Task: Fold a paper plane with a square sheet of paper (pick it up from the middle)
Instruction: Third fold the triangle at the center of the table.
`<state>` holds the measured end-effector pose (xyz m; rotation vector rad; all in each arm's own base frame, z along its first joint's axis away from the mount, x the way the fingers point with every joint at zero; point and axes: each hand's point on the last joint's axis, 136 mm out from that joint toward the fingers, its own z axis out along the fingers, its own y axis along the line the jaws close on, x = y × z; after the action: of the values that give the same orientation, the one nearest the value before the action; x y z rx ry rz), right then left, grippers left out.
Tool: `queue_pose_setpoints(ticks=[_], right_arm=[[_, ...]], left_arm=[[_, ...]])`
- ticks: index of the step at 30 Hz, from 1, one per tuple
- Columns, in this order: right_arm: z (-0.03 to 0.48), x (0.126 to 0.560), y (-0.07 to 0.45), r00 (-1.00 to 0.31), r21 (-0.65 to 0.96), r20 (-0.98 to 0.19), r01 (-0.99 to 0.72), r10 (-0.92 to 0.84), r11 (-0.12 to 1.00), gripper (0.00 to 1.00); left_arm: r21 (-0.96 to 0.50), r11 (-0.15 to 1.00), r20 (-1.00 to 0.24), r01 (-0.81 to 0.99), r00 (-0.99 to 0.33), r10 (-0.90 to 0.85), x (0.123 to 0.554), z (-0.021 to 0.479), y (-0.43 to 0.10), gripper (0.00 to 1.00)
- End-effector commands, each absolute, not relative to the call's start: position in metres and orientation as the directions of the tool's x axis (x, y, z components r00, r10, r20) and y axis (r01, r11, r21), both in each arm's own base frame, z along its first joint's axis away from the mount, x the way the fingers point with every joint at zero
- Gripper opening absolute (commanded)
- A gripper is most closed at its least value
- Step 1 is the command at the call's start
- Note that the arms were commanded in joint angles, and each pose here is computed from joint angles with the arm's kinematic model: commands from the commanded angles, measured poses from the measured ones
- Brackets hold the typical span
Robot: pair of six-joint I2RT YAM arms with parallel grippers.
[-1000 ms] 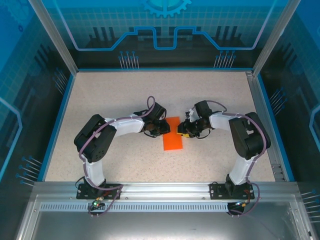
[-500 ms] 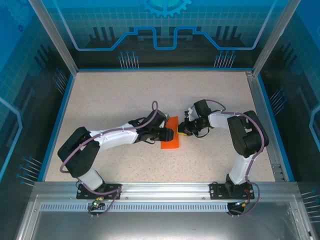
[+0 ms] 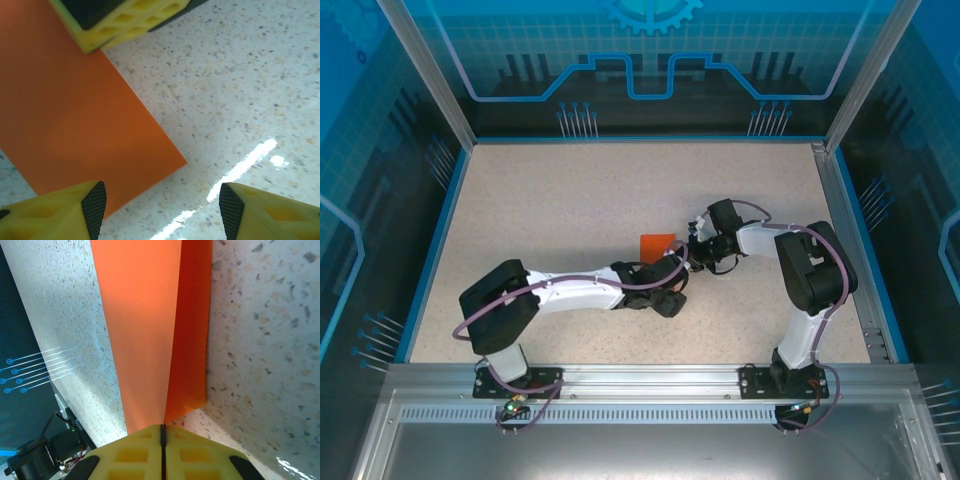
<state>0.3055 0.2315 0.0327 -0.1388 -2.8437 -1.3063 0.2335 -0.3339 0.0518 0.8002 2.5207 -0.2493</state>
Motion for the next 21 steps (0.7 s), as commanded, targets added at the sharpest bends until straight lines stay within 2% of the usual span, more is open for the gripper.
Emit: queue_pose_setpoints(ticks=[1,8,10,21], right_arm=[[0.045,0.309,0.233,-0.996,0.782,0.053,0.09,0.078,0.616,0.08],[0.044,0.31,0.232,-0.996,0.78,0.056,0.09,0.074,0.619,0.08],[0.044,0.31,0.23,-0.995,0.778,0.058,0.092,0.075,0.622,0.08],[0.039,0.305,0.227,-0.995,0.767,0.067,0.095,0.069,0.634,0.08]], left_arm=[[0.137,0.785,-0.497,0.604,-0.644,0.582,0.243,0.051,-0.334,0.65],[0.277,0.766,-0.47,0.58,-0.614,0.634,0.25,0.043,-0.333,0.63],[0.287,0.775,-0.479,0.563,-0.617,0.625,0.252,0.045,-0.33,0.59],[0.26,0.8,-0.56,0.541,-0.59,0.581,0.253,0.065,-0.326,0.22]])
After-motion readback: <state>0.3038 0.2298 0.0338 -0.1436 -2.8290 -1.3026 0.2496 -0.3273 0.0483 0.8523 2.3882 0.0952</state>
